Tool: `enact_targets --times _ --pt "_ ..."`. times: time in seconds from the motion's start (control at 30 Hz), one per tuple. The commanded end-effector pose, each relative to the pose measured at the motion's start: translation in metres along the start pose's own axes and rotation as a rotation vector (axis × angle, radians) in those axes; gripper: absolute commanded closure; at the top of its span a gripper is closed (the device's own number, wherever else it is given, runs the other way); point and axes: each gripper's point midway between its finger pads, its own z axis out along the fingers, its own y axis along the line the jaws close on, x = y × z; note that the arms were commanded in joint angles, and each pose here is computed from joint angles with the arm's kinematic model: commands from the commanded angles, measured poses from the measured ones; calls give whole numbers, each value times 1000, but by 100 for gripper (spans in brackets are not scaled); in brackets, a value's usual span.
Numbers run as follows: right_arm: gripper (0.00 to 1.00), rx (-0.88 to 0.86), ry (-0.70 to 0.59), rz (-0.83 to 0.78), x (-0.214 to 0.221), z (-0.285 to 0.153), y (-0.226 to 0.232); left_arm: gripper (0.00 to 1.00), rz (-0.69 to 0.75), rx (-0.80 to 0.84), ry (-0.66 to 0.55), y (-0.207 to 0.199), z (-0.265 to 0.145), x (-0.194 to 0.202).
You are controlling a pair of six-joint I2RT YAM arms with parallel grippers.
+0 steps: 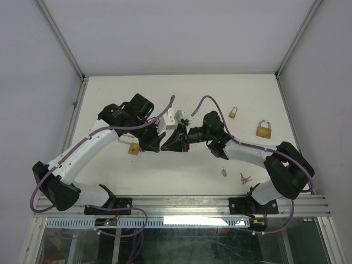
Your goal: Unlock with the key
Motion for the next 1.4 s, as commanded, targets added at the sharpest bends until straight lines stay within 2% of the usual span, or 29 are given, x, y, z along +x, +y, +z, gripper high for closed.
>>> enact_targets --times 0.0,0.03,0.23,0.37,0.4,0.47,0.5,0.6,0.63,0.73,0.83,1.13,1.23,1.33,1.37 --pt "95 -49 -6 -49 -21 9 10 100 73 4 -65 -5 -2 -18" --pt "100 -47 -3 -49 -20 8 10 100 71 6 -67 -6 -1 -18" --pt "100 -47 -24 -86 -25 7 12 100 53 0 -82 -6 0 -20" --pt "100 -47 -36 -50 -30 5 15 100 41 -13 -95 -4 1 -20" --pt "100 -38 -44 -40 -31 4 15 93 35 -19 -100 -4 1 -20" --pt "100 -17 -67 -20 -35 -2 12 54 49 -32 -119 -3 -2 -22" --pt "100 -2 -79 -9 -37 -5 9 48 65 -48 -134 -3 -5 -23" --pt "100 35 -126 14 -45 -17 7 40 137 -113 -212 0 -16 -23" --pt "100 54 -147 11 -50 -22 6 39 181 -146 -278 -2 -27 -29" --pt "100 85 -175 9 -57 -31 10 38 267 -194 -413 -12 -44 -33" --pt "100 108 -205 2 -66 -37 18 43 280 -231 -512 -17 -50 -32" --pt "100 191 -303 -4 -89 -53 29 52 299 -222 -649 -16 -49 -57" --pt "100 206 -369 13 -95 -57 30 53 261 -230 -724 -14 -51 -67" --pt "100 232 -452 53 -103 -62 27 50 207 -244 -789 -10 -51 -72" --pt "100 240 -487 56 -107 -65 27 44 179 -246 -799 -8 -51 -73"
